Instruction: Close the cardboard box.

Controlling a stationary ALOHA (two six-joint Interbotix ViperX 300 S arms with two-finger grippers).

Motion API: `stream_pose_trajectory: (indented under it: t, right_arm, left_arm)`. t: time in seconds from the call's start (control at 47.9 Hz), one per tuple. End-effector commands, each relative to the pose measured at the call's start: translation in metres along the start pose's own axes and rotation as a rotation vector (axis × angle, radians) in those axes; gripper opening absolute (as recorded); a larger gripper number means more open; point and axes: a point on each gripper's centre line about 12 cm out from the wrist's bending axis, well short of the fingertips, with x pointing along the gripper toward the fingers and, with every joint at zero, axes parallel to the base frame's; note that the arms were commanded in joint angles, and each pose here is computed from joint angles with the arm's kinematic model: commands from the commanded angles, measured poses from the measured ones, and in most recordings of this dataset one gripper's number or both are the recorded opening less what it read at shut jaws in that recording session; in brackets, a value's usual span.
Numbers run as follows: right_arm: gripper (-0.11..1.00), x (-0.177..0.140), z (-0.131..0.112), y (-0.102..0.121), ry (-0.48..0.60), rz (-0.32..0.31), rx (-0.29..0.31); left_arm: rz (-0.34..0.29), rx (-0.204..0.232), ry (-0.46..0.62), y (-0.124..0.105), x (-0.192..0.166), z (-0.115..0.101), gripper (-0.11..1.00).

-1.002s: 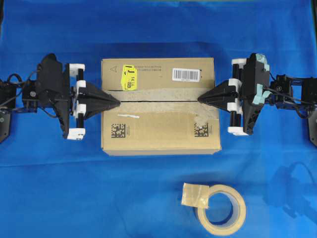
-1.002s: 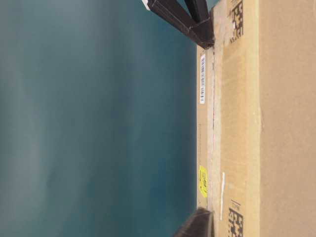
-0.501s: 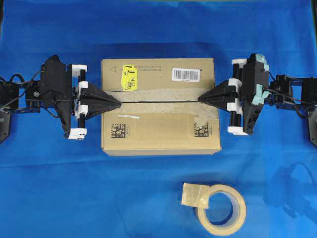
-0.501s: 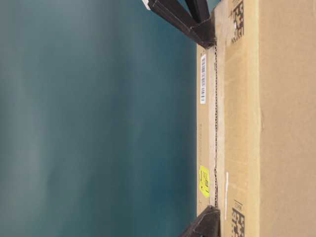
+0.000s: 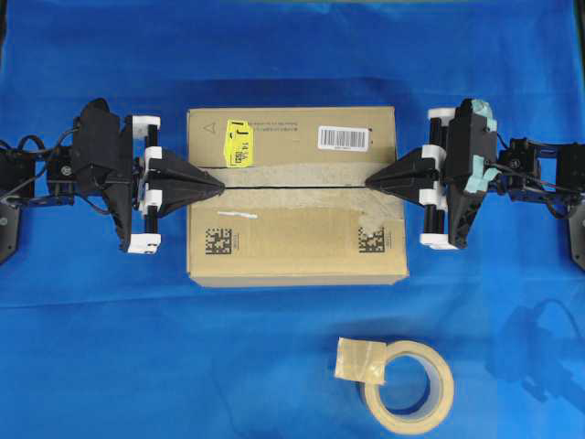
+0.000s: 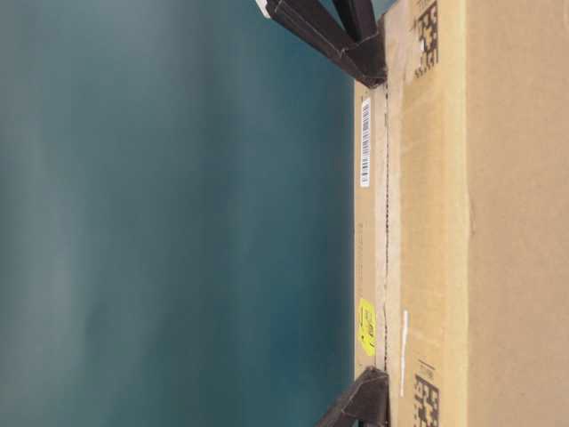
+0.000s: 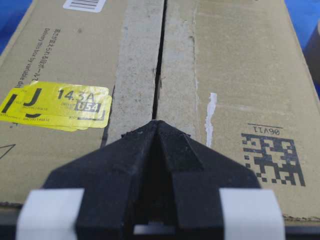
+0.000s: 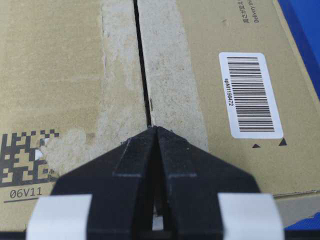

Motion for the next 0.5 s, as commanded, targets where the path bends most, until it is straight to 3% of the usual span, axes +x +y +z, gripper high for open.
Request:
stream_pose_trajectory:
  t: [0.0,0.48]
  right_arm:
    - [0.00,-0.0020,0.0071,-0.0001,-0.029,0.000,0.005]
    - [0.00,-0.0021,0.0059,-0.0002,-0.023,0.000,0.005]
  left_arm:
    - [0.008,-0.001,-0.019,0.0022,0.0008,0.0044,0.00]
    - [0.016,-0.002,-0.015,0.0042,-0.0001,0.0030,0.00]
